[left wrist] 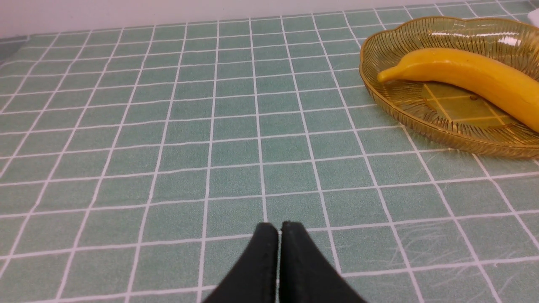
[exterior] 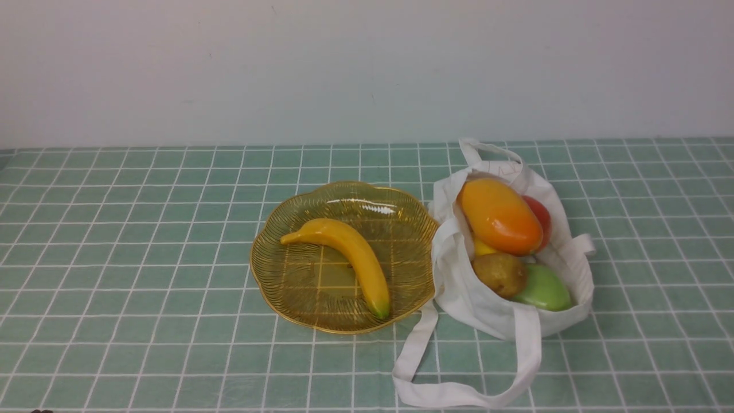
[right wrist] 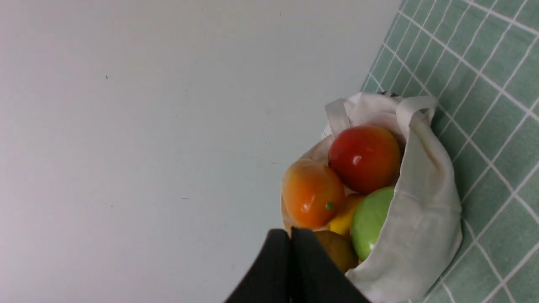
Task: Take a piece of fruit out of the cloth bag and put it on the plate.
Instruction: Use the right arm to grab a kiwi from the bag
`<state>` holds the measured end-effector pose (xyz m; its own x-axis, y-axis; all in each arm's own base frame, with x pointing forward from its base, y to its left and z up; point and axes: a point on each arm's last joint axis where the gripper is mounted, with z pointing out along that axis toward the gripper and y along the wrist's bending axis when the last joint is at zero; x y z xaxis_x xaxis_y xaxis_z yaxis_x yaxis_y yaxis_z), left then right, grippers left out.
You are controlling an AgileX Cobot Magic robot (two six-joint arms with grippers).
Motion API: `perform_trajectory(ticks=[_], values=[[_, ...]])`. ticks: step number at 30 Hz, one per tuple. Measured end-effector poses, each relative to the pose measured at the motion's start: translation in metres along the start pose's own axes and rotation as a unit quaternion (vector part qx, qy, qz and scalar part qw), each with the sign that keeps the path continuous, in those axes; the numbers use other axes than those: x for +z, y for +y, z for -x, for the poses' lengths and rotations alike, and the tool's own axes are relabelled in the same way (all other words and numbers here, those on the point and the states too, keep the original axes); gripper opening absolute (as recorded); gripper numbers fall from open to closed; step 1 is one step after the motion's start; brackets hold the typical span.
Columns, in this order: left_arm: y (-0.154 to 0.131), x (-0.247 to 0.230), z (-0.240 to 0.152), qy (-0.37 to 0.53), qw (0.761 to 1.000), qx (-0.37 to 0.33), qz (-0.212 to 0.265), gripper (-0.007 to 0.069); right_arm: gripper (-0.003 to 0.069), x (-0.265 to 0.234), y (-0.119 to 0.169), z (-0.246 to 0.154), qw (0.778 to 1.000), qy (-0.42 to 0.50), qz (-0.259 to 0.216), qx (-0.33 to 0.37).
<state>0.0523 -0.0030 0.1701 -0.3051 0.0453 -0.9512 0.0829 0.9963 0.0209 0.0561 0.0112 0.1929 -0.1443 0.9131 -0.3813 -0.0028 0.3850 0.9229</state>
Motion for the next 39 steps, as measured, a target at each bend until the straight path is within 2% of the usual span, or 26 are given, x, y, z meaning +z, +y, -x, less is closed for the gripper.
perform_trajectory(ticks=[2, 4, 7, 10, 12, 15, 18, 20, 25, 28, 29, 30, 31, 33, 35, 37, 39], values=[[0.000, 0.000, 0.000, 0.000, 1.000, 0.000, 0.000, -0.0008, -0.0014, -0.001, 0.003, 0.001, 1.000, -0.001, 0.004, -0.026], [0.000, 0.000, 0.000, 0.000, 1.000, 0.000, 0.000, -0.0008, -0.0014, -0.004, 0.020, 0.007, 0.995, -0.011, 0.026, -0.097], [0.000, 0.000, 0.000, 0.000, 1.000, 0.000, 0.000, -0.0008, -0.0014, -0.013, 0.053, 0.020, 0.978, -0.040, 0.065, -0.193], [0.000, 0.000, 0.000, 0.000, 1.000, 0.000, 0.000, -0.0008, -0.0014, -0.013, 0.085, 0.033, 0.953, -0.044, 0.065, -0.293], [0.000, 0.000, 0.000, 0.000, 1.000, 0.000, 0.000, -0.0008, -0.0014, 0.001, 0.097, 0.037, 0.936, -0.003, 0.033, -0.350], [0.000, 0.000, 0.000, 0.000, 1.000, 0.000, 0.000, -0.0008, -0.0014, 0.028, 0.101, 0.037, 0.916, 0.088, -0.025, -0.392], [0.000, 0.000, 0.000, 0.000, 1.000, 0.000, 0.000, -0.0008, -0.0014, 0.058, 0.096, 0.035, 0.894, 0.185, -0.080, -0.400], [0.000, 0.000, 0.000, 0.000, 1.000, 0.000, 0.000, -0.0008, -0.0010, 0.086, 0.090, 0.032, 0.869, 0.258, -0.114, -0.406], [0.000, 0.000, 0.000, 0.000, 1.000, 0.000, 0.000, -0.0008, 0.0022, 0.127, 0.085, 0.026, 0.854, 0.340, -0.122, -0.375], [0.000, 0.000, 0.000, 0.000, 1.000, 0.000, 0.000, -0.0008, 0.0108, 0.160, 0.087, 0.012, 0.843, 0.393, -0.088, -0.357], [0.000, 0.000, 0.000, 0.000, 1.000, 0.000, 0.000, -0.0008, 0.0115, 0.164, 0.089, 0.009, 0.841, 0.399, -0.080, -0.356], [0.000, 0.000, 0.000, 0.000, 1.000, 0.000, 0.000, -0.0008, 0.0178, 0.179, 0.089, -0.001, 0.829, 0.423, -0.067, -0.361], [0.000, 0.000, 0.000, 0.000, 1.000, 0.000, 0.000, -0.0008, 0.0208, 0.186, 0.089, -0.006, 0.823, 0.432, -0.063, -0.364], [0.000, 0.000, 0.000, 0.000, 1.000, 0.000, 0.000, -0.0008, 0.0293, 0.200, 0.089, -0.017, 0.811, 0.453, -0.059, -0.366], [0.000, 0.000, 0.000, 0.000, 1.000, 0.000, 0.000, -0.0008, 0.0330, 0.208, 0.088, -0.022, 0.805, 0.462, -0.059, -0.368], [0.000, 0.000, 0.000, 0.000, 1.000, 0.000, 0.000, -0.0008, 0.0419, 0.226, 0.084, -0.028, 0.801, 0.473, -0.070, -0.359], [0.000, 0.000, 0.000, 0.000, 1.000, 0.000, 0.000, -0.0008, 0.0448, 0.231, 0.084, -0.029, 0.801, 0.474, -0.074, -0.357]])
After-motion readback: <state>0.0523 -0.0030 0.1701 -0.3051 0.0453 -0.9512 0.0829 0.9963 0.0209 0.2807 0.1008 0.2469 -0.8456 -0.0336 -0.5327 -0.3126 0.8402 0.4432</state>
